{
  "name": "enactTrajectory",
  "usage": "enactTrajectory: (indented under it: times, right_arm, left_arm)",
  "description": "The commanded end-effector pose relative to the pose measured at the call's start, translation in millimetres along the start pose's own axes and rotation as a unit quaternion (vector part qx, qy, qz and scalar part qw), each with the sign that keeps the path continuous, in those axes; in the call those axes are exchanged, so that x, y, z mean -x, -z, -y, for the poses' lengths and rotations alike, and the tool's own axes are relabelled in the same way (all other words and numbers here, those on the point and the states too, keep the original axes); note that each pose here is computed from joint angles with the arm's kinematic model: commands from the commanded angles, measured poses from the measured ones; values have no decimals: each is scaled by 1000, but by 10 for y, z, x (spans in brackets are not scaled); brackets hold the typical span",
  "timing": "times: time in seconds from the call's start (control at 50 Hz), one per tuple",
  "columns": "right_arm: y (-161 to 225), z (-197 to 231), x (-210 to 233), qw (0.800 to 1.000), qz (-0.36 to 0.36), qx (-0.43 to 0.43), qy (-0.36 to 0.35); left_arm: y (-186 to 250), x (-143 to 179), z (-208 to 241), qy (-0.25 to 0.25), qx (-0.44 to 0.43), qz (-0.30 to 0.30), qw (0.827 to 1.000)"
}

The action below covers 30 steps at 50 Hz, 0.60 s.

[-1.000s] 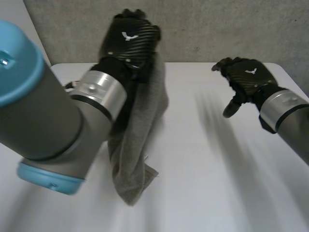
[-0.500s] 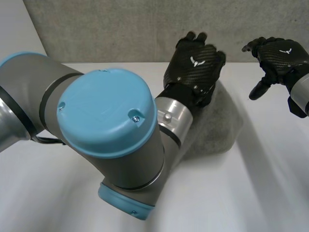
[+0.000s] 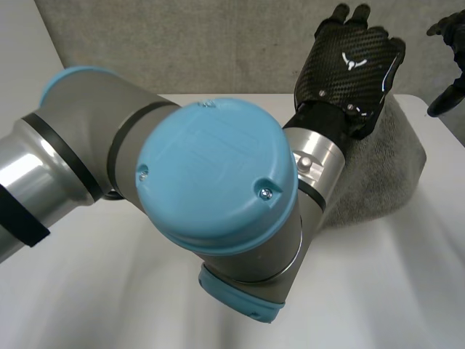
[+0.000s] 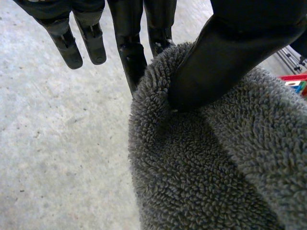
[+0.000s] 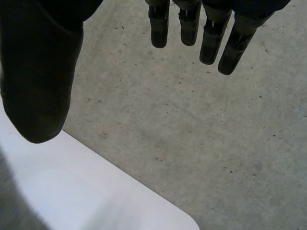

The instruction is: Fold the towel.

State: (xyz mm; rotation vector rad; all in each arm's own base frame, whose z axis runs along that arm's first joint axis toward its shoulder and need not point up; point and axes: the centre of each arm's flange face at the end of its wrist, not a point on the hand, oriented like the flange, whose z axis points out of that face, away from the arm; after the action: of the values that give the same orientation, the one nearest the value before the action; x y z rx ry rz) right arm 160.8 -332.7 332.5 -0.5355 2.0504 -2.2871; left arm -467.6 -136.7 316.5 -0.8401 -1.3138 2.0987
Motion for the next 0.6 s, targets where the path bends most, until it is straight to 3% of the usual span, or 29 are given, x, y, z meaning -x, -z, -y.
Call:
enactTrajectory:
  times: [0.02, 0.16, 0.42, 0.6]
  right_arm:
    - [14, -25, 45, 1000, 8, 4, -2]
    - [22, -82, 98, 1000, 18, 13, -4]
    - [222, -230, 383, 991, 119, 68, 8]
    - [528, -448, 599, 967, 215, 110, 84]
  left_arm:
    - [161, 17, -365, -18, 57, -13, 998]
    - [362, 65, -533, -55, 79, -44, 994]
    - [631, 899, -296, -81, 105, 63, 989]
    - [1118, 862, -329, -63, 156, 49, 984]
